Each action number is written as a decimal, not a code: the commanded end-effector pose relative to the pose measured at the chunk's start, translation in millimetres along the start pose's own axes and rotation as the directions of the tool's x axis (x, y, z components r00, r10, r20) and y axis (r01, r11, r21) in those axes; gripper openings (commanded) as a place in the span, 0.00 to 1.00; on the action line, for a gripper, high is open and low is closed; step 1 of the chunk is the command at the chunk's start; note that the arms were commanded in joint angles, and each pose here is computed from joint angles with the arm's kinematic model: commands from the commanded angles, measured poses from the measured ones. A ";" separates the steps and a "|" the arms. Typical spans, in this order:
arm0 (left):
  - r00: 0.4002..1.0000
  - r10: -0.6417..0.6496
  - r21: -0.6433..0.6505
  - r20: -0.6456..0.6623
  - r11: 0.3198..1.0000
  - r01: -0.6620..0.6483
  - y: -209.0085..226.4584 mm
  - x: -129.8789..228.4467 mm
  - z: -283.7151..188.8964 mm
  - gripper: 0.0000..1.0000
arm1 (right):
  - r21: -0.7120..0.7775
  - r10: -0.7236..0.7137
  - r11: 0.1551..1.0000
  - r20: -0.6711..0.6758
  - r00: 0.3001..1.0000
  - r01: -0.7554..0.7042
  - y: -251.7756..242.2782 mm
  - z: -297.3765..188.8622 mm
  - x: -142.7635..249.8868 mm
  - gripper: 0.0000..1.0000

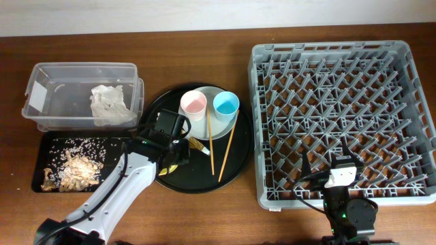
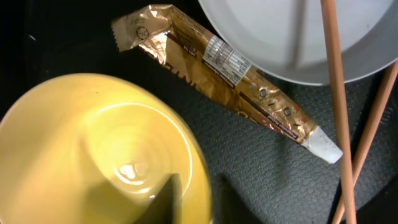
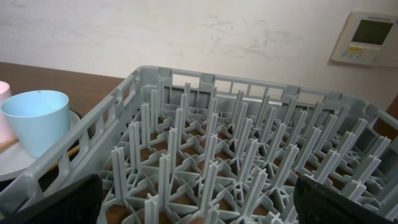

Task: Sort waste into correct bins and load items into the dishwasher rack

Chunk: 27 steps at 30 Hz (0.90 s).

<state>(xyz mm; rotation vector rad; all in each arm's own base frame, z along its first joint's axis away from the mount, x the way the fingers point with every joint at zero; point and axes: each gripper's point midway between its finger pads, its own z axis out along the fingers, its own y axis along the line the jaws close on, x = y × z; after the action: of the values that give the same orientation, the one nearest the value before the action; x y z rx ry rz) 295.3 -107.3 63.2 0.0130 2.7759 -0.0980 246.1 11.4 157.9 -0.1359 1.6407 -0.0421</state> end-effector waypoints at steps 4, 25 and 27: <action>0.997 -0.009 0.008 0.070 1.000 0.009 -6.2 -24.8 -11.7 0.41 | -0.015 -0.004 1.000 -0.002 1.000 0.004 3.1 0.1 1.9 0.98; 0.960 -0.279 0.169 -0.038 0.945 0.281 -85.7 -24.5 30.9 0.34 | -0.015 -0.004 1.000 -0.002 1.000 0.004 3.1 0.1 1.9 0.98; 0.959 -0.280 0.168 -0.038 0.945 0.282 -85.5 -24.4 30.9 0.34 | -0.015 -0.004 1.000 -0.002 1.000 0.004 3.1 0.1 1.9 0.99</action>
<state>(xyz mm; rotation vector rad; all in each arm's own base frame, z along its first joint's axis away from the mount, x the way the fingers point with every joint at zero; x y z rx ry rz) 322.7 -194.2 47.2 -0.3144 2.7646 -0.4041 246.1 11.4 157.8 -0.1359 1.6410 -0.0427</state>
